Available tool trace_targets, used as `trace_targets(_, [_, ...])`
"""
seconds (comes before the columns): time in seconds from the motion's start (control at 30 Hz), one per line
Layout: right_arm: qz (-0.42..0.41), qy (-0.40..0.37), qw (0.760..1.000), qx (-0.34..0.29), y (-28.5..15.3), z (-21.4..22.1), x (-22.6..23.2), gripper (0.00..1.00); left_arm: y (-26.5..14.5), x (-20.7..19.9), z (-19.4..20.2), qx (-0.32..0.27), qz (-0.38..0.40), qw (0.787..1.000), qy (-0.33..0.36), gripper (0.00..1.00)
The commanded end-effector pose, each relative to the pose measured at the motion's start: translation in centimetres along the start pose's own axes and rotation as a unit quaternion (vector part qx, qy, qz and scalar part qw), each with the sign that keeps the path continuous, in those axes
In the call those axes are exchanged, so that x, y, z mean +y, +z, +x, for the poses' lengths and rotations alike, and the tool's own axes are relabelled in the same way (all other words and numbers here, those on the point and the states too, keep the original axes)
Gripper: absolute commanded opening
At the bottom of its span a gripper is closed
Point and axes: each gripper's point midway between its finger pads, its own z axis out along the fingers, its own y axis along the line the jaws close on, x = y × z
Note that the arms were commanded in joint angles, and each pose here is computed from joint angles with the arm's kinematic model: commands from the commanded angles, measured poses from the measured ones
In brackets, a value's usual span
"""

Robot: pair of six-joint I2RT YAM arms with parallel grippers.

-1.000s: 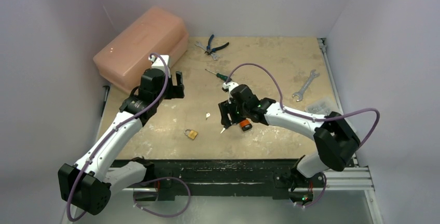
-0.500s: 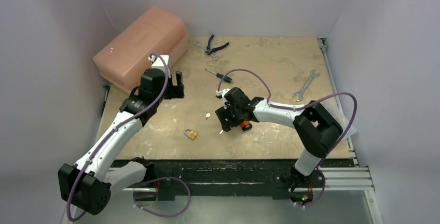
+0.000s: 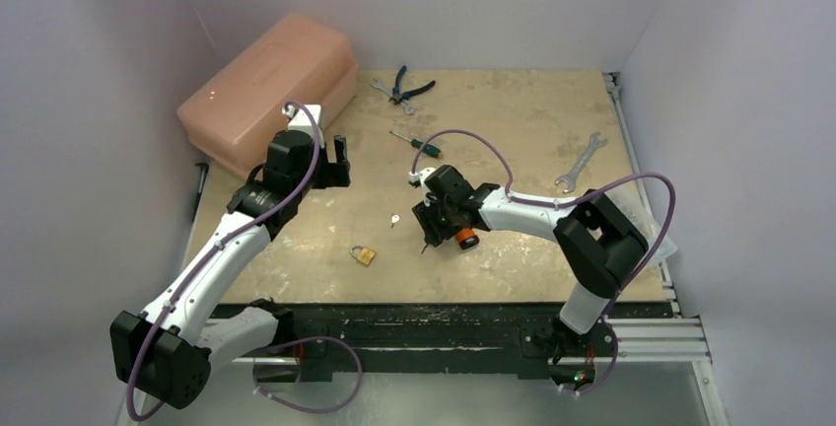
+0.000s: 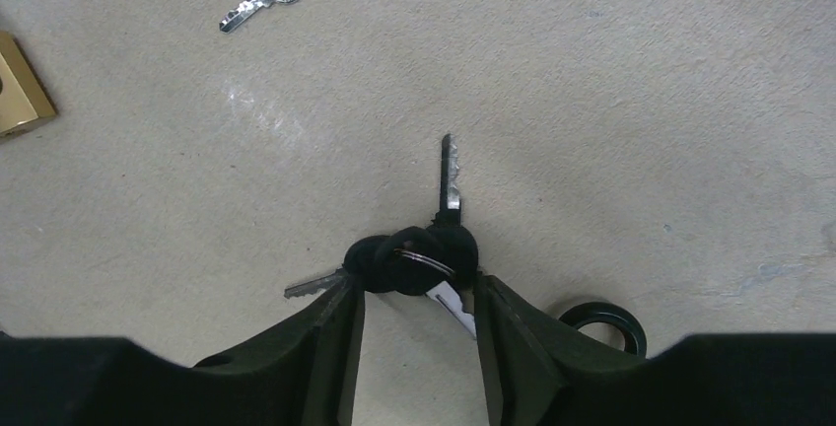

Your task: Unlock with the key

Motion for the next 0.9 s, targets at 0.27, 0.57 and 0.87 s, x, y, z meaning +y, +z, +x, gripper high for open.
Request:
trace_targets(0.27, [-0.007, 0.047, 0.999, 0.021, -1.1, 1.9, 0.8, 0.46, 0.0, -0.2, -1.3, -0.015, 0.005, 1.0, -0.005, 0.87])
trace_targets(0.57, [0.002, 0.046, 0.999, 0.016, -1.1, 2.2, 0.8, 0.6, -0.1, -0.2, -1.4, -0.017, 0.006, 1.0, -0.006, 0.87])
trace_targets(0.87, [0.047, 0.028, 0.998, 0.01, -0.1, 1.6, -0.9, 0.58, -0.1, -0.1, -1.3, -0.017, 0.004, 1.0, -0.005, 0.87])
